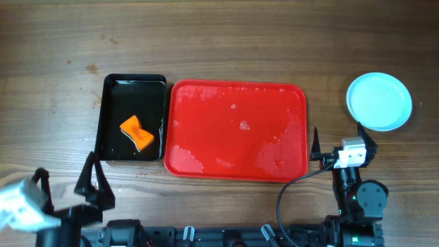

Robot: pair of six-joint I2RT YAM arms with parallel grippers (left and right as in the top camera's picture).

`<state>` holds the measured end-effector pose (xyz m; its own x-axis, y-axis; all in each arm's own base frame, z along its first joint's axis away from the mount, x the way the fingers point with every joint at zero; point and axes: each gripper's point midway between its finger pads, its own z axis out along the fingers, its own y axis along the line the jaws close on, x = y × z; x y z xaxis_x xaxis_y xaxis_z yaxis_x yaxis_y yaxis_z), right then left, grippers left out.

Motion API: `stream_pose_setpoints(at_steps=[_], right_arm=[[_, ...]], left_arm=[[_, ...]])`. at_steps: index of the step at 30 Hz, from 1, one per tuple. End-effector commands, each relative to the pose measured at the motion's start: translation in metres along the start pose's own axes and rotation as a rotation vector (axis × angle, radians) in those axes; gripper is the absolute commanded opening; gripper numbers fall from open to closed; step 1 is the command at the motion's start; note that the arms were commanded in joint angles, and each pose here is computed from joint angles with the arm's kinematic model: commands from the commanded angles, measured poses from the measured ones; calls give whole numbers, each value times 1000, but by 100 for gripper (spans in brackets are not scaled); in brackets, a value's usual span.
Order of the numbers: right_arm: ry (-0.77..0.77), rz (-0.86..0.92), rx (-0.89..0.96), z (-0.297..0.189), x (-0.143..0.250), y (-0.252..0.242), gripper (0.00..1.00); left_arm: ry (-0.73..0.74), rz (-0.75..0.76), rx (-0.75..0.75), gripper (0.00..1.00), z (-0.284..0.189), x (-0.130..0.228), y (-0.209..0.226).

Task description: Clean dirty plates on tray and stack at the side

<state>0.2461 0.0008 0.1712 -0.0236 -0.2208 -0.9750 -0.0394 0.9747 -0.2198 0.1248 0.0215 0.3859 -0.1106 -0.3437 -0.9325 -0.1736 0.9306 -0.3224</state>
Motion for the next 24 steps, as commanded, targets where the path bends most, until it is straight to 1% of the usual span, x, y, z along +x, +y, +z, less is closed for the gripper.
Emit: stream_pose_setpoints(at_steps=[1, 7, 10, 11, 18, 24], right_arm=[[-13, 16, 17, -1, -4, -3, 100], [-13, 16, 17, -1, -4, -3, 100], [-13, 16, 17, -1, -4, -3, 100], [-13, 16, 17, -1, -4, -3, 100], [-13, 16, 17, -1, -4, -3, 100], [-13, 16, 17, -1, -4, -3, 100]], left_arm=[[-76, 21, -18, 100, -4, 17, 13], [-133, 16, 5, 100, 25, 61, 25], [-112, 19, 14, 100, 51, 79, 26], [-124, 18, 29, 100, 61, 83, 25], [-207, 9, 60, 100, 93, 91, 24], [-221, 8, 77, 100, 120, 118, 29]])
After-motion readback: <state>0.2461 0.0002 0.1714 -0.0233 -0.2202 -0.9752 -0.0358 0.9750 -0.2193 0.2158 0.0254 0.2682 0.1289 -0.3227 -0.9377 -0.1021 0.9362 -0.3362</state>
